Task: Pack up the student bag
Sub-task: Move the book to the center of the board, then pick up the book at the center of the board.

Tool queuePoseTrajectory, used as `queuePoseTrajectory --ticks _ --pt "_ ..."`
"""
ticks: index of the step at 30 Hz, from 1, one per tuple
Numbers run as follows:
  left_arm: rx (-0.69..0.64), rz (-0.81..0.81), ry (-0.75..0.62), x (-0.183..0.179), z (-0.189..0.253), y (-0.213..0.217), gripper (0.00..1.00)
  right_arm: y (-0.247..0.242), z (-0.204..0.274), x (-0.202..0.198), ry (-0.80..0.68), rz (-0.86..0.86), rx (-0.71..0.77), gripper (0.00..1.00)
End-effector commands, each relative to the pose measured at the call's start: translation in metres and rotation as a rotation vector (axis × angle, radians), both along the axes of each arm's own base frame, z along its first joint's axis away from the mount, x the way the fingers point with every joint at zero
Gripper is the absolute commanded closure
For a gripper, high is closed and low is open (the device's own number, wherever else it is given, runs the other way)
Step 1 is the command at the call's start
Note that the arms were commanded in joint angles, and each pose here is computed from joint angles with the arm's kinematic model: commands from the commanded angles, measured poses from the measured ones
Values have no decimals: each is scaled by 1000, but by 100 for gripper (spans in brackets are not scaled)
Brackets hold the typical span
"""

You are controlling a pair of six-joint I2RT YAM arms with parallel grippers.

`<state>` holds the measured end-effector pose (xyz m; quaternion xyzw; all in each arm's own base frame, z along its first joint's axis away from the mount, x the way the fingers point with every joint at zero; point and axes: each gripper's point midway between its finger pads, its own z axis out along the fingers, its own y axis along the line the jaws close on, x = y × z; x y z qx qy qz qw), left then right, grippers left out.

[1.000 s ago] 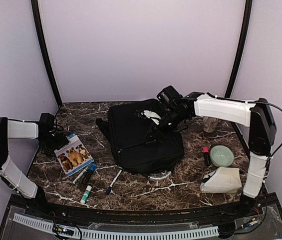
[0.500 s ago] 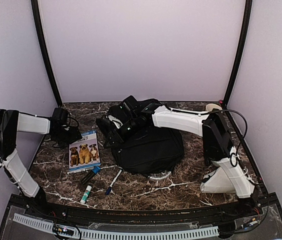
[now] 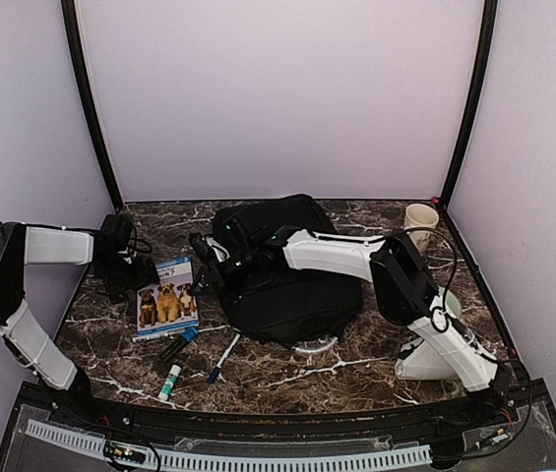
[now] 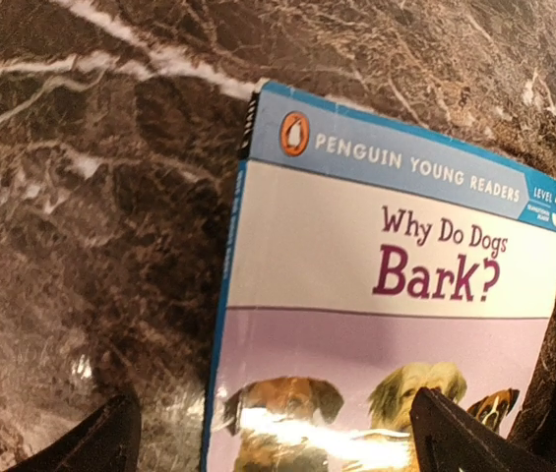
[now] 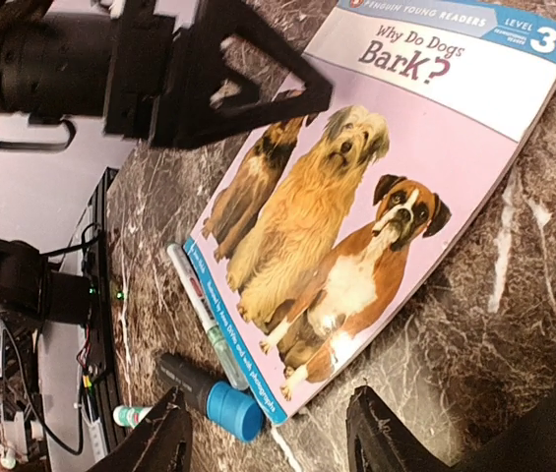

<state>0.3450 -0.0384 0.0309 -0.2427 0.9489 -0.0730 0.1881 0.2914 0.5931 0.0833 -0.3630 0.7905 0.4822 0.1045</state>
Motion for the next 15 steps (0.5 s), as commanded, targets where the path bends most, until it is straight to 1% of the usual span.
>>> queuePoseTrajectory --ticks 1,3,6,8,11,15 --pt "-30 56 66 -34 1 11 2 10 -15 23 -36 -126 -13 50" --pt "-81 67 59 -37 -1 10 4 9 -23 27 -32 -156 -28 51" --pt "-143 53 36 -36 -3 5 11 8 -38 26 -4 -177 -55 51" --pt "-177 52 35 -36 -5 3 14 5 -49 26 0 -200 -90 50" --pt "-249 27 34 -34 -10 -7 21 -1 -66 29 7 -258 -151 44" --pt "-333 7 35 -33 -18 -21 29 0 -82 19 83 -250 -145 42"
